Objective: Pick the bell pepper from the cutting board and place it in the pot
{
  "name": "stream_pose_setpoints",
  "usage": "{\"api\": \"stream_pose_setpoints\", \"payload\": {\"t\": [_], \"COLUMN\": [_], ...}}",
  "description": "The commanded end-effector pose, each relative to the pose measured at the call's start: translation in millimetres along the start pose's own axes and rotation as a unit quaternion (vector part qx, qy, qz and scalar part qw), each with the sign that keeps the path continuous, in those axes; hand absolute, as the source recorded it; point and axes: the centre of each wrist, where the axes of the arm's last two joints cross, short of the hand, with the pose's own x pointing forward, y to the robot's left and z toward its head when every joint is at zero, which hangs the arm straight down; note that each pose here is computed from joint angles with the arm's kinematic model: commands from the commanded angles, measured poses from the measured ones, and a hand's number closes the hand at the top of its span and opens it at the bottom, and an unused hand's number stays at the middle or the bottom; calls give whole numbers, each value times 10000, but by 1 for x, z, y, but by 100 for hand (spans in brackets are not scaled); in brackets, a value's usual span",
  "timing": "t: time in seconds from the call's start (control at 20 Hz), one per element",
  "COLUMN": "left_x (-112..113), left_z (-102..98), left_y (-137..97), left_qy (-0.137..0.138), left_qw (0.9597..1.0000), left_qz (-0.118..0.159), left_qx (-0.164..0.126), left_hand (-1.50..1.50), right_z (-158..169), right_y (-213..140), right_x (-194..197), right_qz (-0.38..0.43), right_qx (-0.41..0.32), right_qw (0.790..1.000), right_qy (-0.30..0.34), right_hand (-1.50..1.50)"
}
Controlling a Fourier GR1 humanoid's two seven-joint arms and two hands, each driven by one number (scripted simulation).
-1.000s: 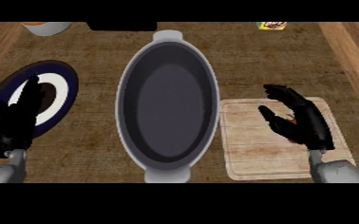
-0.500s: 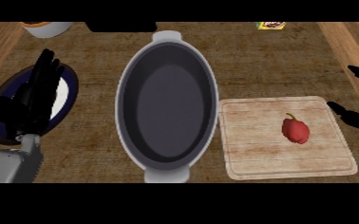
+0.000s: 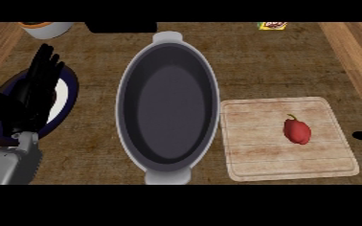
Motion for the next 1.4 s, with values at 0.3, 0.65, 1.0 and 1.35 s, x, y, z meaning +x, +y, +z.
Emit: {"api": "stream_pose_setpoints", "payload": {"t": [0.3,0.65,1.0,1.35], "left_x": [-1,-4,0,-13], "left_z": [-1,-3,7,7], "left_y": [-14,2,-15,-11], "left_qy": [-43,11,44,43], "left_qw": [9999,10000,10000,10000], "left_qz": [107,47,24,22], "left_qx": [21,12,-14,-56], "left_hand": [0,0,0,0], "right_z": [-24,-34,-38,-41], "right_y": [21,69,85,116], "right_x": [68,100,99,82], "right_qz": [1514,1708,1549,2109], "right_qx": [2297,2997,2947,2973], "right_qw": [9551,9255,9277,9042], "right_qy": [1097,1565,1693,2225], "right_hand": [-150,-150,-150,-150]}}
